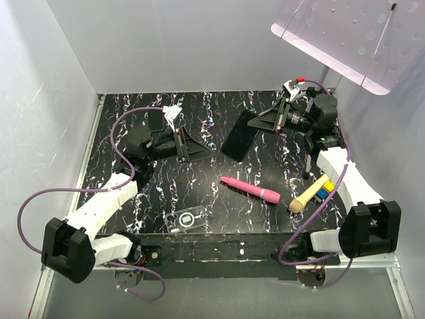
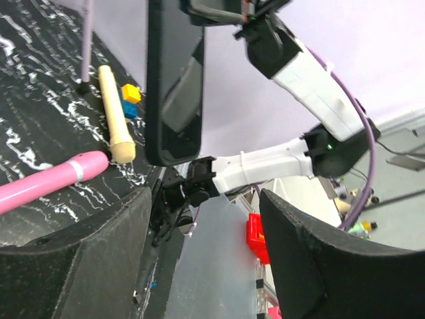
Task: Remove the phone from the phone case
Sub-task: Remove the phone case from the phone.
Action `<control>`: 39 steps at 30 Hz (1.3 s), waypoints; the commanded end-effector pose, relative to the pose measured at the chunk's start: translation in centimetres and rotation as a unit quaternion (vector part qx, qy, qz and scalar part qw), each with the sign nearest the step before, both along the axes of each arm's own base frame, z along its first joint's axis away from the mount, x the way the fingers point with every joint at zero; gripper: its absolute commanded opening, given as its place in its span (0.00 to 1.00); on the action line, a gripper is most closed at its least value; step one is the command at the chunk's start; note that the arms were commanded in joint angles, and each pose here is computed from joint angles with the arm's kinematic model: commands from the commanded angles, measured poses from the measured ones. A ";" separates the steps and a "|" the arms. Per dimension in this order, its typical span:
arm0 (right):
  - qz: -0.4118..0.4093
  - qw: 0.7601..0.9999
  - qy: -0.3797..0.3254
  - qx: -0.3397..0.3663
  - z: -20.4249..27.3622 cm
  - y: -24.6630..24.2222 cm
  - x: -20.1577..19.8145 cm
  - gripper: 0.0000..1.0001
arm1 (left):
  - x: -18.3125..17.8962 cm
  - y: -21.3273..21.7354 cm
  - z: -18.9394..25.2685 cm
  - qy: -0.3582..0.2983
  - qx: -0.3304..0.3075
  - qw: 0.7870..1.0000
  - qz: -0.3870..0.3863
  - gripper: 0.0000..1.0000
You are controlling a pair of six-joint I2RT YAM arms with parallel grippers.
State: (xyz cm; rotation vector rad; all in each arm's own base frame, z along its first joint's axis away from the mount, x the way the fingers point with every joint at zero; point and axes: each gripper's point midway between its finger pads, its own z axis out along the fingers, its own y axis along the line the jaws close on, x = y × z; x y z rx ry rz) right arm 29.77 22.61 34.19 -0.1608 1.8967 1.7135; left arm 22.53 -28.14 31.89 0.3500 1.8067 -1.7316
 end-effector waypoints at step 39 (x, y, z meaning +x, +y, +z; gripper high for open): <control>0.051 0.997 -0.037 0.050 2.5 1.0 -1.7 0.01 | 0.3 -2.7 1.0 0.017 -0.042 0.995 -0.087 0.19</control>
